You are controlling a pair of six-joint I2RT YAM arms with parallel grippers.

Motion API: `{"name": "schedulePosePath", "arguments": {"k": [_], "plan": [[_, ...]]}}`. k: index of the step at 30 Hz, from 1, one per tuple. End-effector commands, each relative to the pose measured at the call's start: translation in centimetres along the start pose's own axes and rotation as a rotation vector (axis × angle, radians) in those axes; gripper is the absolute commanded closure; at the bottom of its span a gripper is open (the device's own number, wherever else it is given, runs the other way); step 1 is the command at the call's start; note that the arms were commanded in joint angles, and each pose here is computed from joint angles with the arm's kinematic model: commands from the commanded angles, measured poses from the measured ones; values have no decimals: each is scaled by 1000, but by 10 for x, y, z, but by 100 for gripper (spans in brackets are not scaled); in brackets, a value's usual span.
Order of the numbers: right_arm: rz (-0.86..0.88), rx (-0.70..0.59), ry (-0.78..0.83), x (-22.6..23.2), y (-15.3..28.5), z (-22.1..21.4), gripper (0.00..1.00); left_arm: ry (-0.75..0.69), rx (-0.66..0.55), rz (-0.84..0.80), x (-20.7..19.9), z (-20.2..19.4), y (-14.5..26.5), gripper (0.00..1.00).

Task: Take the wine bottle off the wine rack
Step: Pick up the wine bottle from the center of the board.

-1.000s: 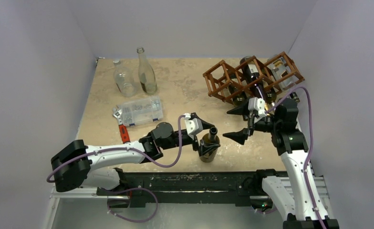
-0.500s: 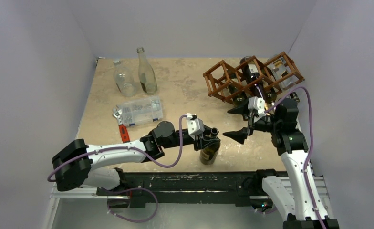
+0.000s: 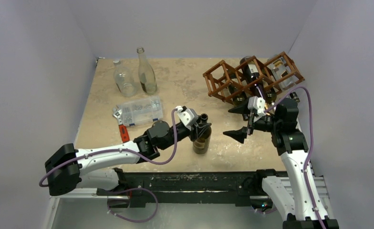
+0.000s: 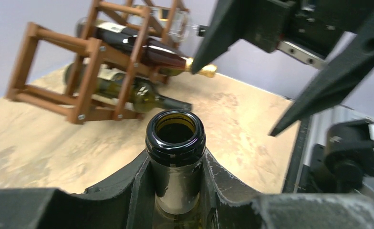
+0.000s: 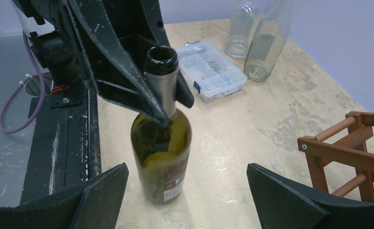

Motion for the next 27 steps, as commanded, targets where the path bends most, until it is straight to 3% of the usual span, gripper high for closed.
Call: {"name": "schedulePosePath", "arguments": {"k": [1, 11, 27], "plan": [[-14, -1, 23, -1, 1, 1, 1, -13, -196, 218, 23, 59, -2, 100], [-18, 5, 21, -1, 1, -1, 1, -36, -205, 641, 75, 81, -18, 100], [-10, 4, 18, 0, 1, -1, 1, -83, -172, 1039, 192, 99, -64, 100]]}}
Point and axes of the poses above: each gripper's point midway between its finger pads, its own y axis back along the fingers, its own x axis along the line the jaws close on, z = x × y, the point moved 9 cm from there along y, back along the fingers, and after that the axes turned 2 degrees about -y, right-handed, at the moved point
